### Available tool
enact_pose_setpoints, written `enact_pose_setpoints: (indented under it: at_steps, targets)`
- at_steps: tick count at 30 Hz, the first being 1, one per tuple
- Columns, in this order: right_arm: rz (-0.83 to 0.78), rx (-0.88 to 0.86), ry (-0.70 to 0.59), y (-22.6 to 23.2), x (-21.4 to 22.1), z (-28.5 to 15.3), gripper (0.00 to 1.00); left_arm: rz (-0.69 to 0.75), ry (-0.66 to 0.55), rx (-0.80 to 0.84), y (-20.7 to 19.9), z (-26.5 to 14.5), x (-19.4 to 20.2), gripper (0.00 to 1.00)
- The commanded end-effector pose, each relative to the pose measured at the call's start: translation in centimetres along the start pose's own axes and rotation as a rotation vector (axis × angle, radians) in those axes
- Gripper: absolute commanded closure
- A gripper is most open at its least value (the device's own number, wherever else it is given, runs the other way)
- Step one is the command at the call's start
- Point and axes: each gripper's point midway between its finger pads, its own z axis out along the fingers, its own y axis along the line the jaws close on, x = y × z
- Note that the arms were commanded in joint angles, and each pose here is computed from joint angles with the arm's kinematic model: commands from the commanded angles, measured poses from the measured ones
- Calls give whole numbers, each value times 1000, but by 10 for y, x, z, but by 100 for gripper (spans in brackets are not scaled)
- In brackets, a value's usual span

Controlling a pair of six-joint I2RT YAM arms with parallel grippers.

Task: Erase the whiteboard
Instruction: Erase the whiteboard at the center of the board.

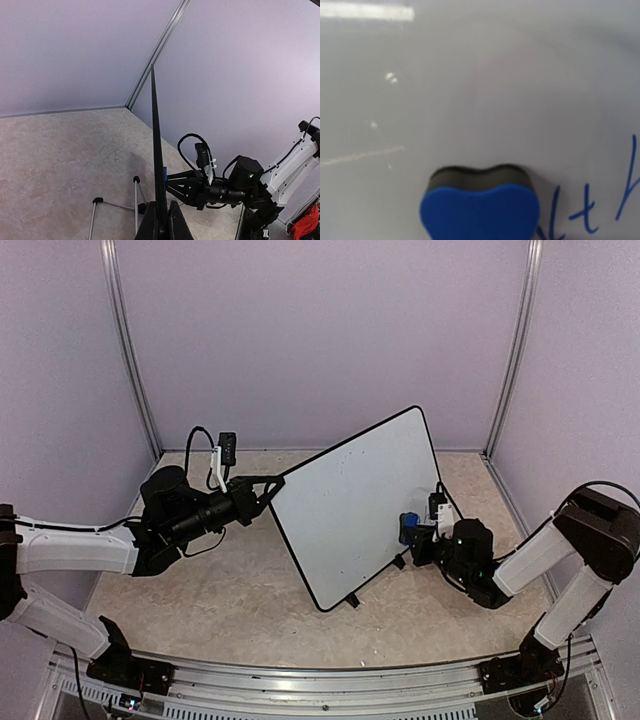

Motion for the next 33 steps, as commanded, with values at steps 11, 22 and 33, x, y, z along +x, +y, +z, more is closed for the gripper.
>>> enact_pose_setpoints:
  at_steps: [11, 22, 33]
  targets:
    - [-3, -30, -145, -2, -70, 22, 77, 15, 223, 71, -7, -7, 63, 100]
    - [103, -76, -32, -9, -4, 6, 78, 7, 226, 75, -6, -5, 65, 100]
    - [36, -36, -86, -5, -36, 17, 78, 4, 236, 73, -5, -4, 69, 100]
